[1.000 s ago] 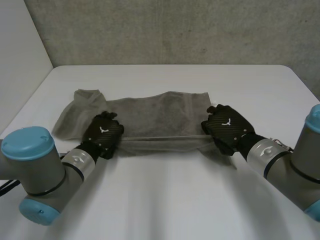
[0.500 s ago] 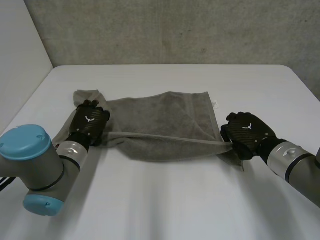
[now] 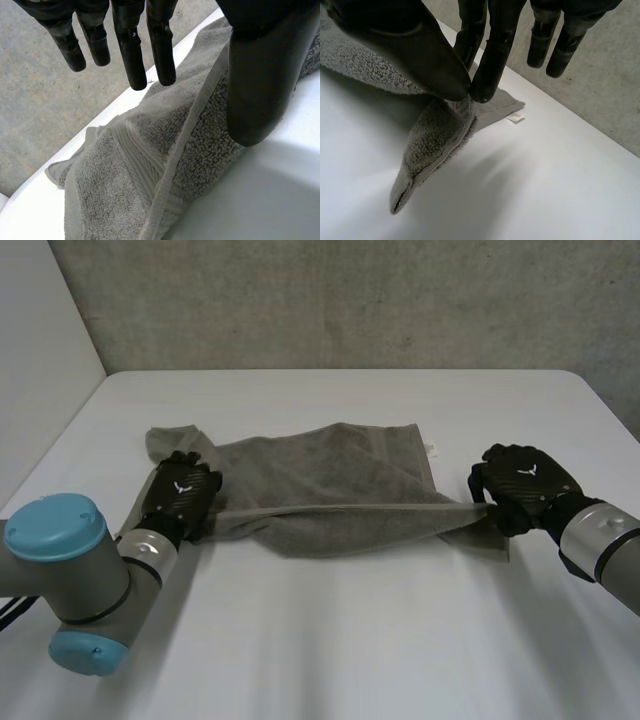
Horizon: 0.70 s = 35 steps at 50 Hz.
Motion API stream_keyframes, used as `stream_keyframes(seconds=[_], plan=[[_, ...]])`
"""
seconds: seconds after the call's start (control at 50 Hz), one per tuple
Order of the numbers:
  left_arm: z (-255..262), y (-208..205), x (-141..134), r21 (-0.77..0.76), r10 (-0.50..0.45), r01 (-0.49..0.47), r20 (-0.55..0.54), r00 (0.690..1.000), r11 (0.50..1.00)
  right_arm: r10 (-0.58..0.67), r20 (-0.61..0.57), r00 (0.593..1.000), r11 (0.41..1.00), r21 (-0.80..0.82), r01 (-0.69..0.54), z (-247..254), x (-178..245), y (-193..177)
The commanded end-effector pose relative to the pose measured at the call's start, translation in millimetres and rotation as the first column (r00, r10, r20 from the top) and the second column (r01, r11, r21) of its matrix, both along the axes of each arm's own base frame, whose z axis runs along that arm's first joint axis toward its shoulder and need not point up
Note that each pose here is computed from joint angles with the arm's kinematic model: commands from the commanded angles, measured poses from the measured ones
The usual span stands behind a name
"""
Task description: Fold the towel.
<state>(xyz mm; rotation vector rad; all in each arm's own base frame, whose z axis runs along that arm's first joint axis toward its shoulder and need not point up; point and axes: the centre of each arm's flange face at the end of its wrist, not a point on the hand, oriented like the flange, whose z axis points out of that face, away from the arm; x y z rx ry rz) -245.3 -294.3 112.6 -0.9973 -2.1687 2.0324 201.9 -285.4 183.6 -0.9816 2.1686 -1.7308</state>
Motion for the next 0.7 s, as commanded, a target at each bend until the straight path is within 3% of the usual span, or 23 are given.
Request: stream_keyframes(seconds=[0.02, 0.42, 0.6, 0.7], plan=[[-7, -1, 2, 0.022, 0.007, -0.008, 0.010, 1.000, 1.000, -0.025, 0.003, 1.000, 1.000, -0.001, 0.025, 0, -7, -8], [-11, 5, 11, 0.131, 0.021, -0.026, 0.042, 0.999, 0.991, -0.096, -0.001, 0.995, 0.995, 0.022, 0.096, 0, -29, -21], [55, 19, 18, 0.074, 0.034, -0.035, 0.015, 0.999, 0.997, -0.053, 0.012, 0.999, 0.998, 0.018, 0.053, 34, -28, -8], [100, 28, 25, -0.023, 0.046, -0.046, -0.018, 0.999, 0.999, -0.019, 0.012, 1.000, 0.997, -0.072, 0.020, 73, -33, 0]])
